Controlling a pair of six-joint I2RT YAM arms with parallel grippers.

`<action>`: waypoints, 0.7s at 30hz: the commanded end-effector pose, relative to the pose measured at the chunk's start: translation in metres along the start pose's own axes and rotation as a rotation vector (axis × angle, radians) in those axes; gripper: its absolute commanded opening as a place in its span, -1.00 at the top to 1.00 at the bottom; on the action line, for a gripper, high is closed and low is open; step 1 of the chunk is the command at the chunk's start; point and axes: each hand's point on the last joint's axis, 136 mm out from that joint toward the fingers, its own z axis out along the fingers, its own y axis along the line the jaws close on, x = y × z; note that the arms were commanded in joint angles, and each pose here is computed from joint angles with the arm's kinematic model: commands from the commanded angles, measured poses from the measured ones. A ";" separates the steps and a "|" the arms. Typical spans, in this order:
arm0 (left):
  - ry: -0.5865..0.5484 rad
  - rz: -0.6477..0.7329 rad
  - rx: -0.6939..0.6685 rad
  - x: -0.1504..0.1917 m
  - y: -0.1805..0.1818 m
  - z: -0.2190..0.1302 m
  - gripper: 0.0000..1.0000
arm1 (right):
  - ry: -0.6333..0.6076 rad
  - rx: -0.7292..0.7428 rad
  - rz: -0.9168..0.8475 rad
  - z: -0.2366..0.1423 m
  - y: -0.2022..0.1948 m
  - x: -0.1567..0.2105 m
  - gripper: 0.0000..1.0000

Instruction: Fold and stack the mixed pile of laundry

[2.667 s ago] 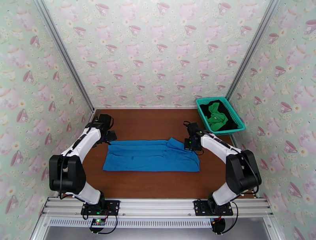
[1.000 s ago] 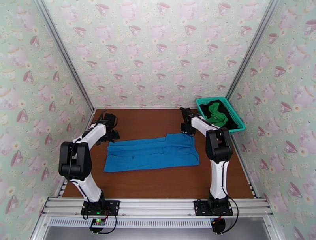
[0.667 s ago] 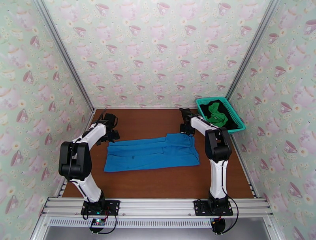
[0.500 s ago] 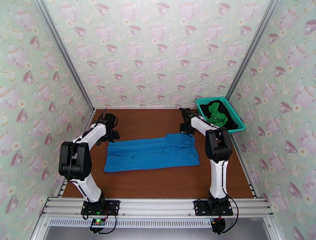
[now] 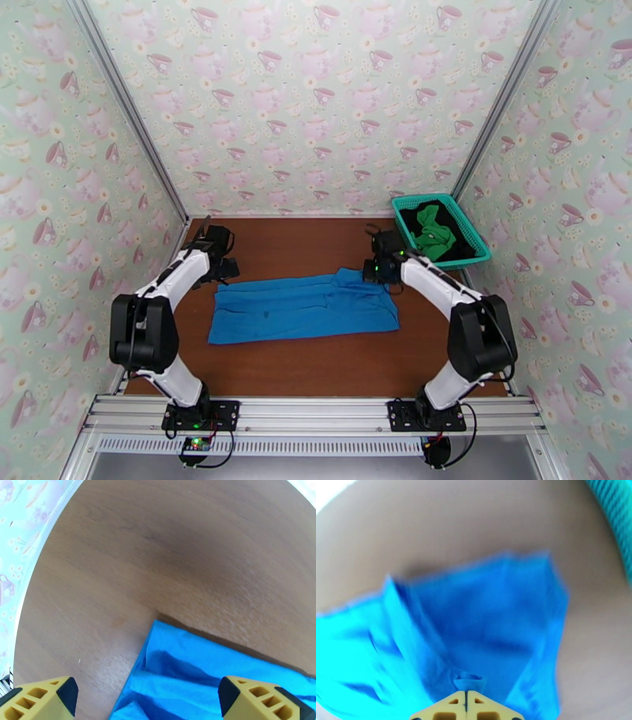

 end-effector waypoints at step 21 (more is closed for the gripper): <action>-0.093 -0.017 0.023 0.011 0.008 -0.038 -1.00 | -0.132 0.006 0.030 -0.034 0.034 -0.017 0.73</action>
